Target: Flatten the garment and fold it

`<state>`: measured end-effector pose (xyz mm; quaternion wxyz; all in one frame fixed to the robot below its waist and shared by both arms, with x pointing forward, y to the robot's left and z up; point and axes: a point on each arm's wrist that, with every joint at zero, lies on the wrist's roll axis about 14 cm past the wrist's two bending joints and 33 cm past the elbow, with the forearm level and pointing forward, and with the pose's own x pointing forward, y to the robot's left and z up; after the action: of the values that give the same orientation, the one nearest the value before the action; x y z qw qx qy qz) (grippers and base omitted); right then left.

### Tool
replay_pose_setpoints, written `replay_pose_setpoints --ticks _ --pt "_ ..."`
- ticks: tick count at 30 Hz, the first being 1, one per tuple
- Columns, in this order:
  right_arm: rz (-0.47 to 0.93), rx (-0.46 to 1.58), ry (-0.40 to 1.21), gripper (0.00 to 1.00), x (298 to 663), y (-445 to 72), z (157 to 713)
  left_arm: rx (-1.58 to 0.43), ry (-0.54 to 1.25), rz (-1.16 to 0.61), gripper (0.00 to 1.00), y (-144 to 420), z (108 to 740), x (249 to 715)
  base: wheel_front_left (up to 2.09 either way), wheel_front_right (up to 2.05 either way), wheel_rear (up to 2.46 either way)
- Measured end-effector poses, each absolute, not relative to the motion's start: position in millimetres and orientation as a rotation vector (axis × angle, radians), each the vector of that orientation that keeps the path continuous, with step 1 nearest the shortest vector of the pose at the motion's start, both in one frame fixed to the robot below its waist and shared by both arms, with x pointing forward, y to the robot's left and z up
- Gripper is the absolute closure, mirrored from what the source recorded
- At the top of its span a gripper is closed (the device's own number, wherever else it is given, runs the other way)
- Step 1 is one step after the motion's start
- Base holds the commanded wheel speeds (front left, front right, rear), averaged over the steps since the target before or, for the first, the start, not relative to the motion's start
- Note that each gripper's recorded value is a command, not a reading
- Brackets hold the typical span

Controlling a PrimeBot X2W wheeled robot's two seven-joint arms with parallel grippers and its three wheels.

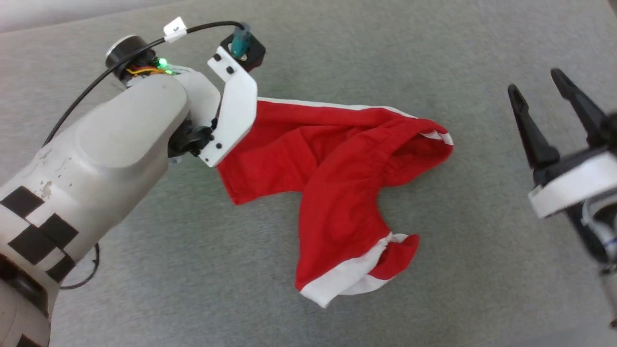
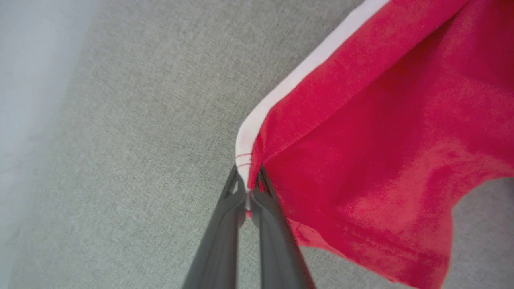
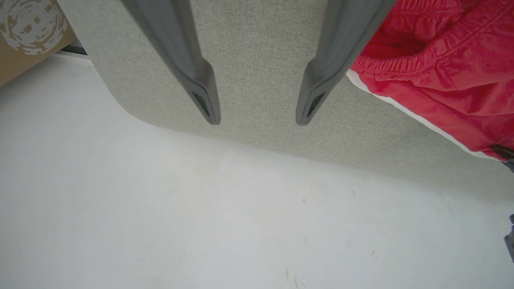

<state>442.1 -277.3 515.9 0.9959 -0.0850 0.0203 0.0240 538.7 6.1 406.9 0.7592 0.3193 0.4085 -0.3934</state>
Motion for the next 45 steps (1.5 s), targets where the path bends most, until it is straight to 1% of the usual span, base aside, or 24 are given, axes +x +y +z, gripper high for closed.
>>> replay_pose_setpoints --ticks 4,7,12,16,19,23,26,30,31,32,35,38,42,45 --pt "0.156 -0.177 0.192 0.00 463 -268 516 0.671 0.842 -0.862 1.00 10 423 533 0.00 0.00 0.00" --pt "0.219 -0.177 0.340 0.00 476 -262 510 0.663 0.814 -0.864 1.00 14 433 529 0.00 0.00 0.00" --pt "0.319 -0.164 0.614 0.00 487 -240 482 0.644 0.788 -0.853 1.00 24 440 525 0.00 0.00 0.00" --pt "0.364 -0.137 0.800 0.00 487 -224 447 0.624 0.785 -0.855 1.00 26 436 523 0.00 0.00 0.00" --pt "0.385 -0.107 0.881 0.00 486 -213 422 0.607 0.789 -0.861 1.00 26 430 523 0.00 0.00 0.00" --pt "0.436 -0.129 1.013 0.00 466 -199 381 0.593 0.792 -0.855 1.00 30 423 525 0.00 0.00 0.00" --pt "0.454 -0.157 1.048 0.00 463 -198 373 0.582 0.791 -0.849 1.00 33 420 527 0.00 0.00 0.00" --pt "0.468 -0.171 1.052 0.00 462 -198 373 0.580 0.782 -0.834 1.00 36 421 530 0.00 0.00 0.00" --pt "0.469 -0.173 1.048 0.63 461 -198 373 0.580 0.779 -0.832 1.00 36 422 530 0.00 0.00 0.00" --pt "0.471 -0.175 1.030 1.00 461 -198 375 0.577 0.770 -0.829 1.00 36 423 531 0.00 0.00 0.00" --pt "0.488 -0.171 0.955 1.00 462 -193 381 0.558 0.731 -0.822 1.00 35 431 534 0.00 0.00 0.00" --pt "0.502 -0.163 0.806 1.00 471 -187 399 0.523 0.662 -0.811 1.00 33 444 540 0.00 0.00 0.00" --pt "0.491 -0.180 0.512 1.00 502 -188 460 0.479 0.535 -0.784 1.00 33 472 549 0.00 0.00 0.00" --pt "0.488 -0.206 0.337 1.00 515 -189 506 0.453 0.415 -0.772 1.00 31 502 555 0.00 0.00 0.00"
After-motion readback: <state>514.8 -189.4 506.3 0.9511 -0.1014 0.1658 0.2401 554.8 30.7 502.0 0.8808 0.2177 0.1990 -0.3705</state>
